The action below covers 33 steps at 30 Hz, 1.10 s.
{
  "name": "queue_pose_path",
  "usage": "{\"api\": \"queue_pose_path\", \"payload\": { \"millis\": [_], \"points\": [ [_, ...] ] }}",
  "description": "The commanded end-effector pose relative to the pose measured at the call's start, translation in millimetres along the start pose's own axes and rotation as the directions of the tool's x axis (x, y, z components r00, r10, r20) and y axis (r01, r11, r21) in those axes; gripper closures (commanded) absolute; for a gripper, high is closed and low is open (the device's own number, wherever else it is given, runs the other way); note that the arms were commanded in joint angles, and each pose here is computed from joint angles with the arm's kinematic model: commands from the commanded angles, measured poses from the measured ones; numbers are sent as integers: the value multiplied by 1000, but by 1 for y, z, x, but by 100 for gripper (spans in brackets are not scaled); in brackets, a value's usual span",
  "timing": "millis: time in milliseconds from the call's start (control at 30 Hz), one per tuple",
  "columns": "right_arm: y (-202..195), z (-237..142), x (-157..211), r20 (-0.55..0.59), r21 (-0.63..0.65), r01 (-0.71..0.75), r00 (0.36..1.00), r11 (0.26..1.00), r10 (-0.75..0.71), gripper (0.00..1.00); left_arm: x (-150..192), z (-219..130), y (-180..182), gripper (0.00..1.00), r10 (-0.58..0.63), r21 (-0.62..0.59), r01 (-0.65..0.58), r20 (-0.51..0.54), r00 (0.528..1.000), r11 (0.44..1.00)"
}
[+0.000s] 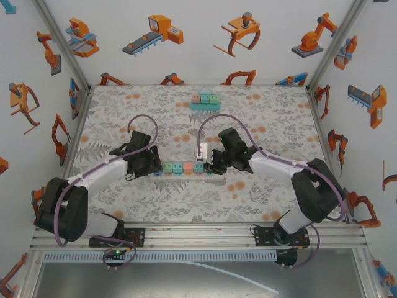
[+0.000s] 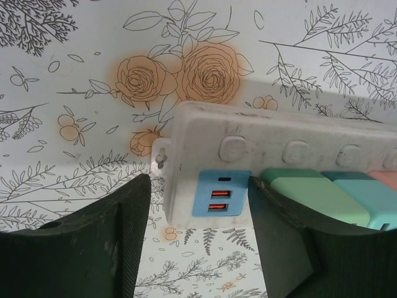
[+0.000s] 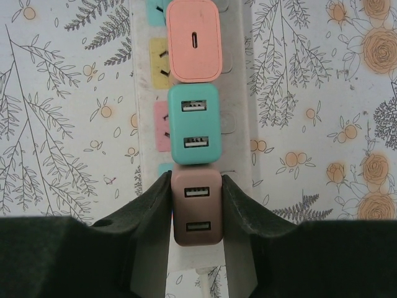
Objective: Pull the plug off the socket
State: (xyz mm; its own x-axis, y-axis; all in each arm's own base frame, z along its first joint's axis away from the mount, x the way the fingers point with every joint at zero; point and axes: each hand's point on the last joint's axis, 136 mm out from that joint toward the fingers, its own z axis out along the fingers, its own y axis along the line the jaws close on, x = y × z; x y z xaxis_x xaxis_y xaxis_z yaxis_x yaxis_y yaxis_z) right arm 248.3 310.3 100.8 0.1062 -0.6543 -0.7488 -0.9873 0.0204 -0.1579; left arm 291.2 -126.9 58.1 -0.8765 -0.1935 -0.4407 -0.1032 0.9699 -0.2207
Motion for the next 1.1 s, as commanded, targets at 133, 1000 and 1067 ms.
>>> {"api": "queue_pose_path", "payload": {
  "millis": [133, 1000, 1067],
  "points": [
    [-13, -3, -31, 72, 14, 13, 997, 1000, -14, 79, 42, 20, 33, 41, 18, -122, -35, -136, 991, 992],
    [-35, -18, -43, -5, 107, 5, 1000, 994, -5, 93, 46, 24, 30, 41, 86, -205, -118, -156, 984, 972],
    [-35, -20, -45, -2, 113, -3, 1000, 994, 3, 93, 45, 23, 29, 41, 90, -203, -120, -153, 984, 972]
  ]
}}
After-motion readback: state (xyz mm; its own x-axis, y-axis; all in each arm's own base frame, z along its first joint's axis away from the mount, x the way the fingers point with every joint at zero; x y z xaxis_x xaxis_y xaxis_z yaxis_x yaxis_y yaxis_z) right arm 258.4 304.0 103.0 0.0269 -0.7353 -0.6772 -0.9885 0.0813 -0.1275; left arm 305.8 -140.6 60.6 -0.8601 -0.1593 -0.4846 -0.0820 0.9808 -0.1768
